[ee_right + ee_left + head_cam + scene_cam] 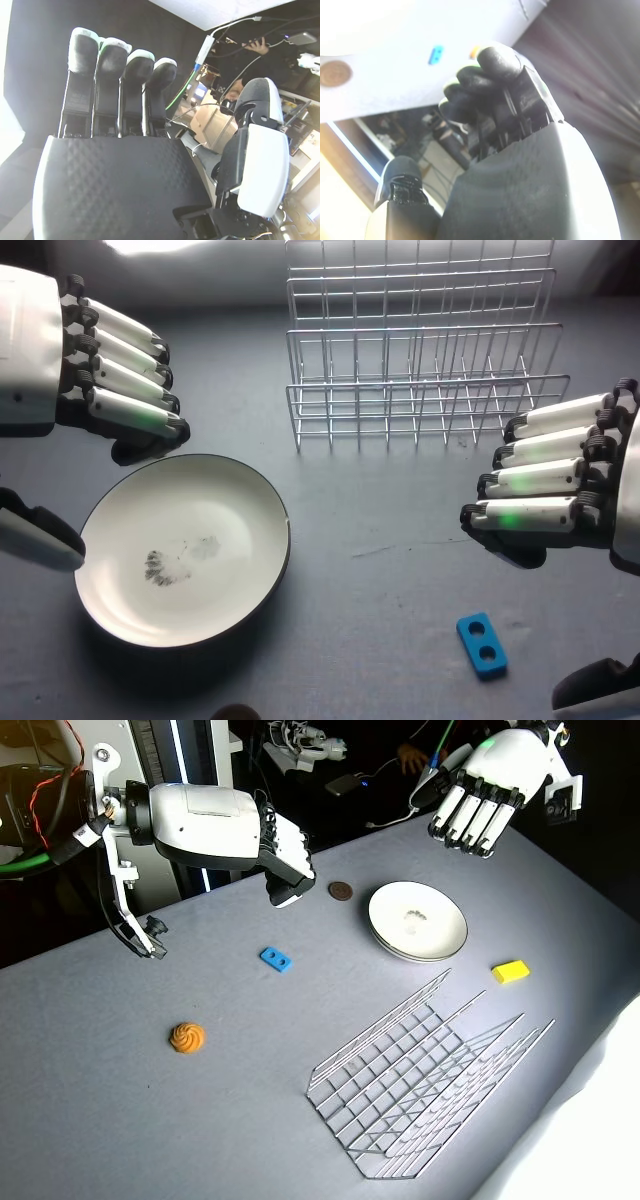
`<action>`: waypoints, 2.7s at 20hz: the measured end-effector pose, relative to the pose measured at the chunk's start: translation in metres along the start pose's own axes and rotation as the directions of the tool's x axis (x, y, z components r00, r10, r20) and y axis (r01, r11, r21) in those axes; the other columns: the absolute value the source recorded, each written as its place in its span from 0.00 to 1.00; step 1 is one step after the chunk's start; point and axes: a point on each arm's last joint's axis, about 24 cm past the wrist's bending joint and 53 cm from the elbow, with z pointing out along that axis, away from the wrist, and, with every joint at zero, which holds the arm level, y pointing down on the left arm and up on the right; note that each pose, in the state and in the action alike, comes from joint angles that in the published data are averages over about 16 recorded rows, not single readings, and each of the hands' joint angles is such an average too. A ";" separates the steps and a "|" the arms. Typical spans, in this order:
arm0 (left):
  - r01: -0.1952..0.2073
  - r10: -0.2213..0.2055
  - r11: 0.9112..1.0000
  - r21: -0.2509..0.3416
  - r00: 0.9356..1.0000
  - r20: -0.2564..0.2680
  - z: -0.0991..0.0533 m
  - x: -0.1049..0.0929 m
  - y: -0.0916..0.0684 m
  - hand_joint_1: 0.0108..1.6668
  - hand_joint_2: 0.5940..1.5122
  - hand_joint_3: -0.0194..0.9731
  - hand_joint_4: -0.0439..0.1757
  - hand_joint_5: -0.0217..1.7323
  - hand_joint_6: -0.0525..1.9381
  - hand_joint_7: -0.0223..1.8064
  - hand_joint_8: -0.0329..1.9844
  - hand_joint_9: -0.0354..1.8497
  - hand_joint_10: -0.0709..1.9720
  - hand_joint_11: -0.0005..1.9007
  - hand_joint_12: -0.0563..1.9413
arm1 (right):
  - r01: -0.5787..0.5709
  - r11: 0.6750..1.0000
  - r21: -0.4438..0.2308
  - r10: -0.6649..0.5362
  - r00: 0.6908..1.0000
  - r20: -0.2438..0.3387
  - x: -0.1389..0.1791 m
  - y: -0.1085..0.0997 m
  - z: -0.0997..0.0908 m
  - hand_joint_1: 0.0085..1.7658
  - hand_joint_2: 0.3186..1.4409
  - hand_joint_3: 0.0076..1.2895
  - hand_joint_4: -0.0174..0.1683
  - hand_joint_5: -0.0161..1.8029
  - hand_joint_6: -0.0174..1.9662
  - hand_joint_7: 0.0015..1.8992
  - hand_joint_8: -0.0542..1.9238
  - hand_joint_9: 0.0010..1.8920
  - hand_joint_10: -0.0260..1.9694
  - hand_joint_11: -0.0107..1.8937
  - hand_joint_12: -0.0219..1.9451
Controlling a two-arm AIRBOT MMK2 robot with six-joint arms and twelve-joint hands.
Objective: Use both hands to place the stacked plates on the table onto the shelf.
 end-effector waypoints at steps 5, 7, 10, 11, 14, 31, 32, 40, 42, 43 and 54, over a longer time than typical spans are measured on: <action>0.009 -0.009 1.000 0.017 1.000 -0.022 0.000 0.008 -0.003 0.32 0.75 0.03 0.22 0.38 0.30 0.39 0.28 0.39 0.32 0.10 0.70 | 0.000 1.000 0.000 0.000 1.000 0.000 0.000 0.000 0.000 0.28 0.66 0.02 0.54 0.11 0.33 0.12 0.33 0.18 0.32 0.08 0.75; 0.011 -0.010 1.000 0.023 0.999 -0.038 -0.001 0.012 -0.003 0.32 0.76 0.03 0.22 0.38 0.26 0.39 0.24 0.39 0.29 0.09 0.69 | 0.000 1.000 0.000 0.000 1.000 0.000 0.000 0.000 0.000 0.28 0.67 0.02 0.48 0.09 0.31 0.13 0.29 0.19 0.29 0.08 0.75; 0.015 -0.013 0.999 0.032 0.998 -0.069 -0.002 0.022 -0.003 0.36 0.79 0.03 0.22 0.38 0.15 0.40 0.14 0.38 0.23 0.07 0.70 | 0.000 1.000 0.001 0.000 1.000 0.000 0.000 -0.001 0.000 0.29 0.70 0.02 0.45 0.07 0.31 0.12 0.18 0.19 0.17 0.06 0.72; 0.016 -0.014 0.999 0.036 0.997 -0.081 -0.003 0.026 -0.003 0.37 0.80 0.02 0.22 0.37 0.10 0.41 0.09 0.37 0.22 0.07 0.70 | 0.000 1.000 0.002 0.000 1.000 0.000 0.000 -0.001 0.000 0.29 0.71 0.02 0.45 0.06 0.28 0.11 0.13 0.20 0.12 0.05 0.72; 0.018 -0.012 0.998 0.052 0.992 -0.122 -0.005 0.040 -0.005 0.39 0.83 0.02 0.22 0.34 0.04 0.39 0.03 0.35 0.23 0.06 0.71 | 0.000 1.000 0.004 0.000 1.000 -0.001 0.000 -0.002 0.000 0.29 0.72 0.01 0.32 0.06 0.20 0.14 0.04 0.24 0.04 0.09 0.72; 0.022 -0.005 0.997 0.080 0.979 -0.206 -0.016 0.080 -0.003 0.02 0.91 0.04 0.23 0.05 0.03 0.06 0.02 0.07 0.04 0.02 0.13 | -0.001 1.000 0.010 0.001 1.000 -0.001 -0.001 -0.006 -0.001 0.02 0.79 0.02 0.12 0.03 0.01 0.02 0.04 0.02 0.01 0.01 0.08; 0.023 -0.007 0.997 0.078 0.980 -0.199 -0.016 0.078 -0.002 0.01 0.91 0.04 0.23 0.04 0.03 0.04 0.02 0.05 0.04 0.01 0.09 | -0.001 1.000 0.010 0.001 1.000 -0.001 -0.001 -0.005 -0.001 0.01 0.78 0.02 0.12 0.03 0.01 0.01 0.04 0.01 0.01 0.01 0.05; 0.037 -0.027 0.998 0.048 0.982 -0.189 -0.020 0.076 0.009 0.00 0.78 0.04 0.23 0.02 0.03 0.02 0.02 0.03 0.04 0.01 0.02 | 0.001 1.000 0.010 -0.001 1.000 -0.001 -0.001 -0.006 -0.001 0.01 0.73 0.01 0.12 0.02 0.01 0.00 0.04 0.01 0.01 0.01 0.01; 0.042 -0.034 0.998 0.035 0.978 -0.205 -0.021 0.083 0.015 0.00 0.73 0.04 0.23 0.02 0.03 0.02 0.02 0.03 0.04 0.01 0.02 | 0.002 1.000 0.010 -0.002 1.000 -0.001 -0.001 -0.006 -0.001 0.01 0.71 0.01 0.12 0.02 0.01 0.00 0.04 0.01 0.01 0.01 0.01; 0.045 -0.038 0.999 0.028 0.976 -0.213 -0.022 0.086 0.017 0.00 0.71 0.04 0.23 0.02 0.03 0.02 0.02 0.03 0.04 0.01 0.02 | 0.002 1.000 0.010 -0.002 1.000 -0.001 -0.001 -0.006 -0.001 0.01 0.70 0.01 0.12 0.02 0.01 0.00 0.04 0.01 0.01 0.01 0.01; 0.065 -0.071 0.997 -0.032 0.951 -0.300 -0.026 0.132 0.042 0.00 0.52 0.04 0.22 0.02 0.03 0.02 0.02 0.03 0.04 0.01 0.02 | 0.009 1.000 0.010 -0.009 1.000 -0.001 -0.001 -0.006 -0.001 0.01 0.64 0.01 0.12 0.02 0.01 0.00 0.04 0.01 0.01 0.01 0.01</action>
